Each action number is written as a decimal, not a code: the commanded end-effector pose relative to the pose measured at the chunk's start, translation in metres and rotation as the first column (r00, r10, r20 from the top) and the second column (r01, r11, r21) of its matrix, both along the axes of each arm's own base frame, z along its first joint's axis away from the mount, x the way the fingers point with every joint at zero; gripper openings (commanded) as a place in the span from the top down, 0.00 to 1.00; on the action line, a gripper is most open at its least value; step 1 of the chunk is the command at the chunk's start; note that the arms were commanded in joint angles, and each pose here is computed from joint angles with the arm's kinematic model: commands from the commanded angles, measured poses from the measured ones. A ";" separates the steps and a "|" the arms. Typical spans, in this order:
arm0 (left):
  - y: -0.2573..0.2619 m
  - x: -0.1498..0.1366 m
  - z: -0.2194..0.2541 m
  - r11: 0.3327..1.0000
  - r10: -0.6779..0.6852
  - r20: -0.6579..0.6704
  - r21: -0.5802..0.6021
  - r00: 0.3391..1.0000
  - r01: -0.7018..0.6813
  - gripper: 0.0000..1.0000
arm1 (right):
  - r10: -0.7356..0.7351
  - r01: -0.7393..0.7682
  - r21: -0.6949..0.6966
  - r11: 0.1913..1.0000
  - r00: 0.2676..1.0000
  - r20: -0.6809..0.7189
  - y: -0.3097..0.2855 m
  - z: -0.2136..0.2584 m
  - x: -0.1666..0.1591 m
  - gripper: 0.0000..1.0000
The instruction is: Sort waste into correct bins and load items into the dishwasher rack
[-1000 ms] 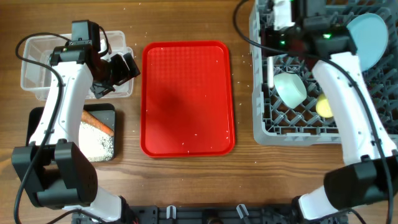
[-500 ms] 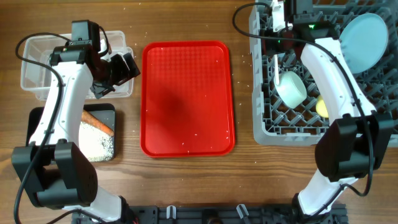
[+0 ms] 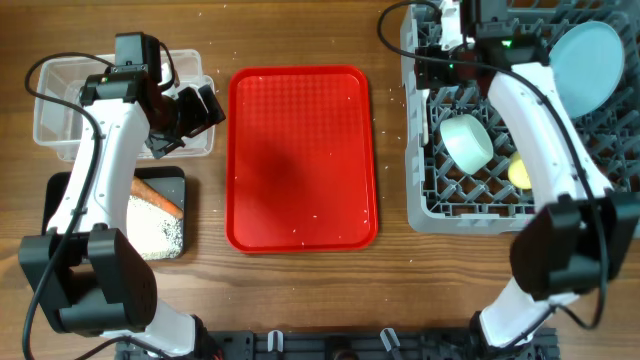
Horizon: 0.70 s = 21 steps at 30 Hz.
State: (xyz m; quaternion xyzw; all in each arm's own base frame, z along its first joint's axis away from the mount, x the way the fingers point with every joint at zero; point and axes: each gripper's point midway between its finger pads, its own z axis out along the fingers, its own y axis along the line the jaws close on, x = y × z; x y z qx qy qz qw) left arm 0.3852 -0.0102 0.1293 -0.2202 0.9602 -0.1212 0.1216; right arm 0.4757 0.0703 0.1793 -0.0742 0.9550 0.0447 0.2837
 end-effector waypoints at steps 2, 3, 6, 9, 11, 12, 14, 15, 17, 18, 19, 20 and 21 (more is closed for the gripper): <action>0.002 0.002 -0.003 1.000 -0.001 -0.005 0.010 1.000 0.001 0.00 | 0.003 -0.018 0.066 0.998 0.974 0.225 -0.001 0.127 -0.060 0.06; 0.002 0.002 -0.003 1.000 -0.001 -0.005 0.010 1.000 0.001 0.00 | 0.003 -0.024 0.076 0.997 0.965 0.262 -0.002 0.148 -0.077 0.00; 0.002 0.002 -0.003 1.000 -0.001 -0.005 0.010 1.000 0.001 0.00 | -0.002 -0.036 0.088 0.995 0.920 0.392 -0.006 0.199 -0.110 0.00; 0.002 0.002 -0.003 1.000 -0.001 -0.005 0.010 1.000 0.001 0.00 | -0.007 -0.044 0.096 0.994 0.879 0.477 -0.010 0.231 -0.137 0.00; 0.002 0.002 -0.003 1.000 -0.001 -0.005 0.010 1.000 0.001 0.00 | -0.001 -0.051 0.089 0.995 0.863 0.506 -0.011 0.241 -0.148 0.01; 0.002 0.002 -0.003 1.000 -0.001 -0.005 0.010 1.000 0.001 0.00 | -0.001 -0.051 0.085 0.995 0.852 0.523 -0.013 0.248 -0.155 0.00; 0.002 0.002 -0.003 1.000 -0.001 -0.005 0.010 1.000 0.001 0.00 | 0.054 -0.070 0.010 0.998 0.846 0.531 -0.017 0.249 -0.166 0.00; 0.002 0.002 -0.003 1.000 -0.001 -0.005 0.010 1.000 0.001 0.00 | 0.060 -0.067 -0.007 0.998 0.846 0.529 -0.019 0.248 -0.171 0.00; 0.002 0.002 -0.003 1.000 -0.001 -0.005 0.010 1.000 0.001 0.00 | 0.055 -0.062 -0.005 0.998 0.833 0.550 -0.021 0.255 -0.177 0.00; 0.002 0.002 -0.003 1.000 -0.001 -0.005 0.010 1.000 0.001 0.00 | 0.046 -0.059 0.004 0.998 0.826 0.562 -0.021 0.259 -0.178 0.00; 0.002 0.002 -0.003 1.000 -0.001 -0.005 0.010 1.000 0.001 0.00 | 0.039 -0.061 0.018 0.998 0.810 0.585 -0.019 0.265 -0.178 0.00; 0.002 0.002 -0.003 1.000 -0.001 -0.005 0.010 1.000 0.001 0.00 | 0.038 -0.061 0.019 0.998 0.800 0.599 -0.019 0.268 -0.177 0.00; 0.002 0.002 -0.003 1.000 -0.001 -0.005 0.010 1.000 0.001 0.00 | 0.037 -0.062 0.019 0.998 0.786 0.617 -0.018 0.271 -0.172 0.00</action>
